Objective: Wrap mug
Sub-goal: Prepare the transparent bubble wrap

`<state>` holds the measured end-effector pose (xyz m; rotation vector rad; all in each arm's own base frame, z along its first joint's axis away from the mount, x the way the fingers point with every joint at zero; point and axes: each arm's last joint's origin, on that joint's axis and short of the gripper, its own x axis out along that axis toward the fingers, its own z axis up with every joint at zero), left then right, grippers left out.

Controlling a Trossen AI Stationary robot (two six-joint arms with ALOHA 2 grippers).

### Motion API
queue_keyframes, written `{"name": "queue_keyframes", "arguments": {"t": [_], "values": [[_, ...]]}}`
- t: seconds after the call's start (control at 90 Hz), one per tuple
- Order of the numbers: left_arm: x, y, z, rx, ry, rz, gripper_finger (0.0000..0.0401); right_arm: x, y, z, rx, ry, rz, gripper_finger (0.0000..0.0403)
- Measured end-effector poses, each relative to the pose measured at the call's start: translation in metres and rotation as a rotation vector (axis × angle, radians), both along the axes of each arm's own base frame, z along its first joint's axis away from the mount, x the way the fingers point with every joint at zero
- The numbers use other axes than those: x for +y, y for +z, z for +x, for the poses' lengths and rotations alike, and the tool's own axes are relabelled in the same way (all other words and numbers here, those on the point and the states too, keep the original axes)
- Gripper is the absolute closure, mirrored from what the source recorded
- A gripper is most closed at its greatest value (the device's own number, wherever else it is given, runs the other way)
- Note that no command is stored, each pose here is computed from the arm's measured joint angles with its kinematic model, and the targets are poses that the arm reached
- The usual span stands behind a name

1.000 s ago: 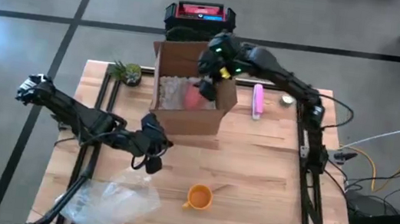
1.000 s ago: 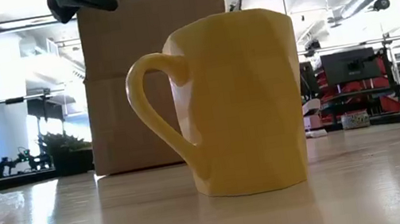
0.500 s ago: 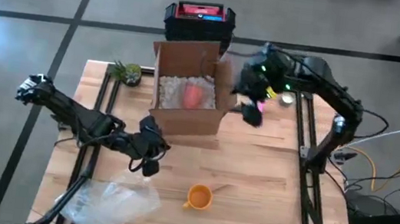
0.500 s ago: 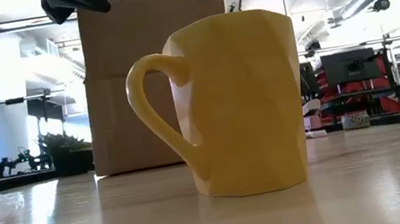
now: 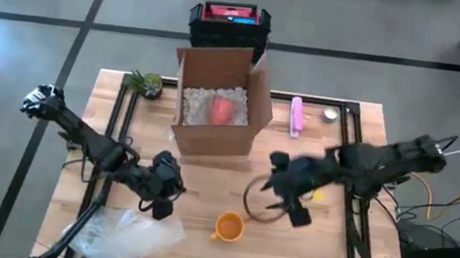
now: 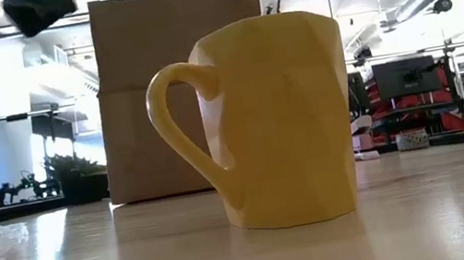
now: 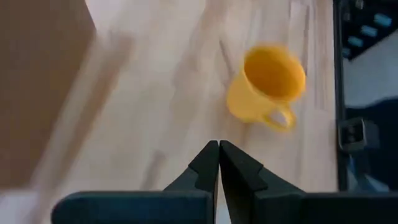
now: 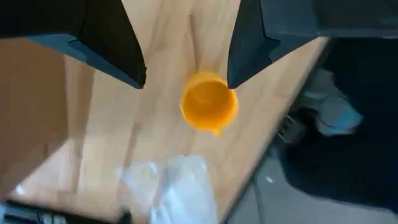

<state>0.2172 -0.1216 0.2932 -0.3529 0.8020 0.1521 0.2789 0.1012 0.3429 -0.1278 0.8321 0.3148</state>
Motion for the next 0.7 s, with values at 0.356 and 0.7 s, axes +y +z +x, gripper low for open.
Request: {"name": "queue_keyframes", "arguments": {"t": [0.356,0.7], "values": [[-0.015,-0.039,0.010,0.219,0.073,-0.052,0.0386,0.011,-0.104,-0.012,0.098,-0.372,-0.165,0.0229],[-0.026,-0.053,0.002,0.497,0.018,-0.278,0.0226,0.017,-0.145,-0.003,0.030,-0.427,-0.054,0.0243]]}}
